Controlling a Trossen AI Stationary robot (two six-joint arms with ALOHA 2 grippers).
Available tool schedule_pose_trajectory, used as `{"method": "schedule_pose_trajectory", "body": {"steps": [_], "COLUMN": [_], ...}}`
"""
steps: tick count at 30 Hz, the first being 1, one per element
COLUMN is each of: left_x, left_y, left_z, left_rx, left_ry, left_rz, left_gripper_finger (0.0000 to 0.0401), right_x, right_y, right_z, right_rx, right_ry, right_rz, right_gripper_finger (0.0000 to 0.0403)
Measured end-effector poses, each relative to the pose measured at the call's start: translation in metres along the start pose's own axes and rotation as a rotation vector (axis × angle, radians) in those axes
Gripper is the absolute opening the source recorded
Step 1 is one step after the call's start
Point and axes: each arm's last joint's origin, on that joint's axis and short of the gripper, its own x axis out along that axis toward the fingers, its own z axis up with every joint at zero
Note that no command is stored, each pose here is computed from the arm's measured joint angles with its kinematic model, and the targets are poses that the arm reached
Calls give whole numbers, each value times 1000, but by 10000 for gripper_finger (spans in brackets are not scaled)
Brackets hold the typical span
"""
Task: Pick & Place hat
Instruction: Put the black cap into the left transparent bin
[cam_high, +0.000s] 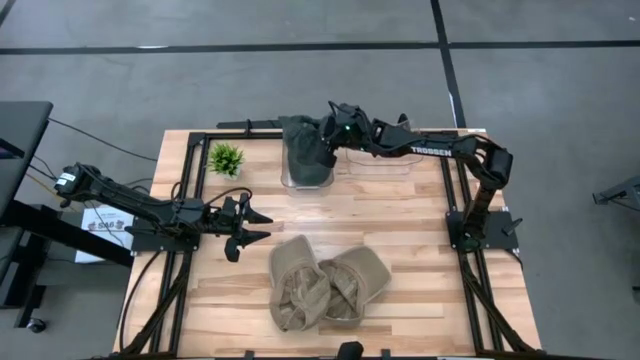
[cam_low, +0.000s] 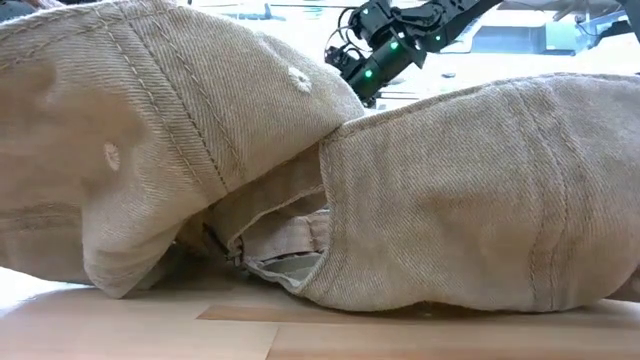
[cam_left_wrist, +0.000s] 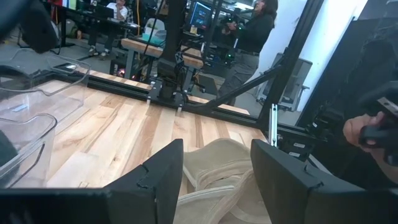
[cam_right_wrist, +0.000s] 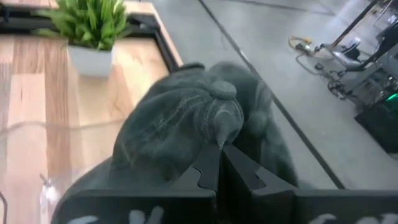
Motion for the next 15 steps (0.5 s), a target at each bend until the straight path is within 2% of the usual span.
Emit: {"method": "schedule_pose_trajectory", "body": {"steps": [15], "left_x": [0], "left_y": [0], "left_z": [0], "left_rx": [0], "left_ry": [0], "left_rz": [0], "left_gripper_finger": [186], "right_x": [0], "right_y": [4], "right_z": [-12], "right_rx": [2], "right_ry": [113], "right_rz": [33], "right_gripper_finger": [0]}}
